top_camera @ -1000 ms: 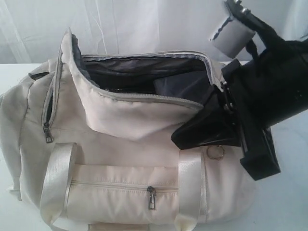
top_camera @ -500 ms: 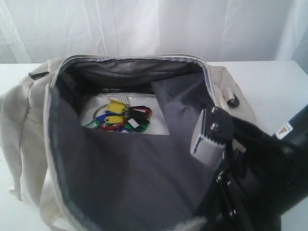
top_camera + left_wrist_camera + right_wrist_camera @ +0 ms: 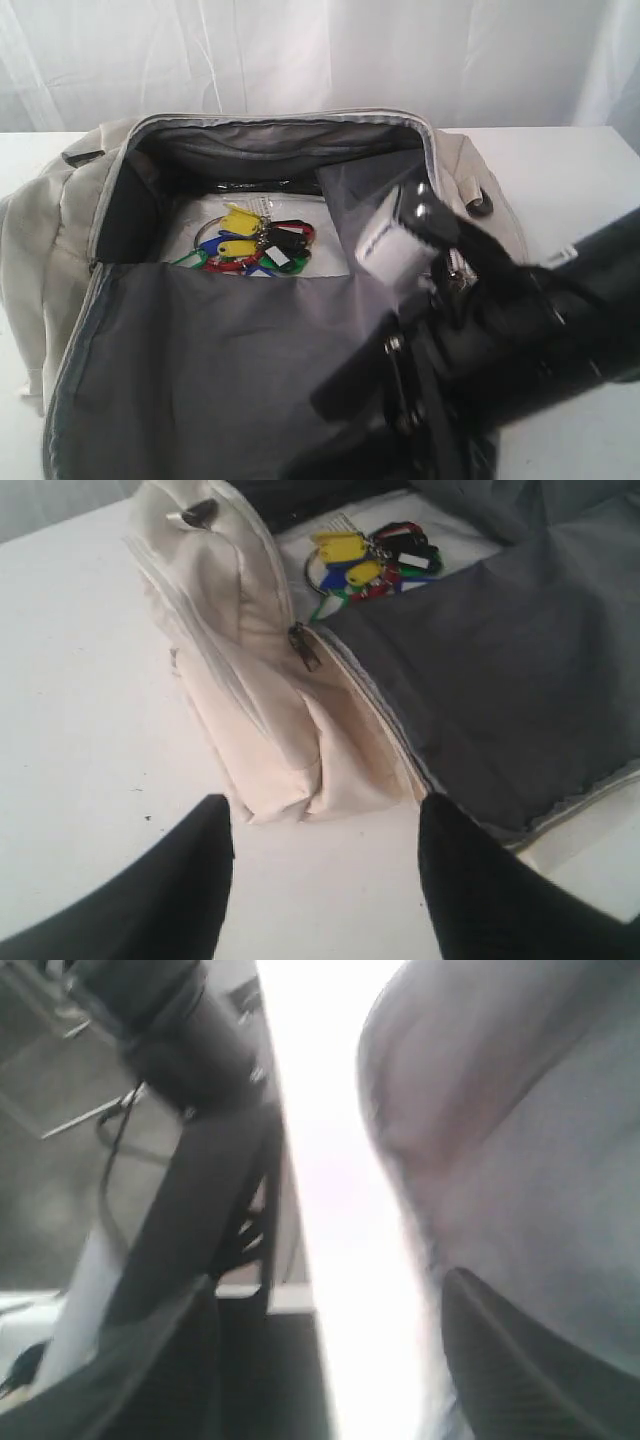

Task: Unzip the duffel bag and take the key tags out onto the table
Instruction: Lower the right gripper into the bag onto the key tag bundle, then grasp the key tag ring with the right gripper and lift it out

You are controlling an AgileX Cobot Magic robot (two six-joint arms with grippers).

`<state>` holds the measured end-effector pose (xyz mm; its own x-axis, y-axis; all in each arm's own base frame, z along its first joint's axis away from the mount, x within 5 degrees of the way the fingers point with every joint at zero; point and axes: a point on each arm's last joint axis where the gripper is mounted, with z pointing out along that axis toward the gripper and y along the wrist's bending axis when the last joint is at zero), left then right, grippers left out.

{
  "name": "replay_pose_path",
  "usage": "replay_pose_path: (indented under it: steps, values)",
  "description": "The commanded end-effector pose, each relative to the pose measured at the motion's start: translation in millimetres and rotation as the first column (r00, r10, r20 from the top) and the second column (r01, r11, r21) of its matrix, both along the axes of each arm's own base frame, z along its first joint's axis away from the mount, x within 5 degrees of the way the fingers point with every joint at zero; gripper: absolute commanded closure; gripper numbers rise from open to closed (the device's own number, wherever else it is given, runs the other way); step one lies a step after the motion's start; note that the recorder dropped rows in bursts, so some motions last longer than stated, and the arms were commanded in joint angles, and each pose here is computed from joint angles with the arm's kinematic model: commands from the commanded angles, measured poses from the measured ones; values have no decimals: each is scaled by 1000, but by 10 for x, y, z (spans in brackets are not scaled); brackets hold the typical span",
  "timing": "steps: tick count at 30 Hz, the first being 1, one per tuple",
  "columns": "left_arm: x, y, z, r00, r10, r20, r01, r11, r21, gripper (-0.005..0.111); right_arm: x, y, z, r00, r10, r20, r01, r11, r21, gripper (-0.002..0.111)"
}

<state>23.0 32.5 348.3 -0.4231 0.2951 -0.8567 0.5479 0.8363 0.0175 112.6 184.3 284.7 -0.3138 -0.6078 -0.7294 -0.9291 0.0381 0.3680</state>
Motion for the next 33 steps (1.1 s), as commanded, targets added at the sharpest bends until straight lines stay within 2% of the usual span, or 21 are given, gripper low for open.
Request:
replay_pose_path:
  steps: [1, 2, 3, 6, 11, 15, 22, 26, 33]
  values:
    - [13, -184, -208, 996, -74, -49, 73, 997, -29, 48, 485, 60, 217, 859, -441, 261, 396, 894, 208, 48]
    - [31, -245, -306, 994, -89, -64, 88, 996, -20, 48, 598, 49, 217, 800, -516, 306, 463, 855, 232, 48]
    - [41, -272, -353, 993, -95, -68, 94, 995, -15, 48, 646, 51, 213, 777, -534, 333, 480, 845, 236, 48]
    - [87, -367, -564, 991, -108, -83, 110, 994, 17, 48, 790, 192, 113, 782, -513, 354, 474, 858, 196, 48]
    - [139, -412, -755, 992, -102, -77, 108, 991, 78, 48, 1152, 437, -61, 733, -558, 389, 544, 824, 156, 48]
    - [191, -395, -781, 997, -77, -22, 79, 989, 122, 48, 1358, 626, -167, 742, -549, 385, 545, 828, 131, 48]
    - [198, -396, -786, 998, -65, -21, 67, 991, 112, 48, 1690, 945, -451, 766, -527, 368, 539, 839, 79, 48]
    - [198, -396, -786, 998, -65, -21, 67, 991, 112, 48, 1791, 1086, -632, 800, -496, 338, 513, 857, 43, 48]
    - [199, -400, -789, 998, -67, -19, 69, 991, 111, 48, 1884, 1233, -947, 816, -463, 346, 498, 867, -15, 48]
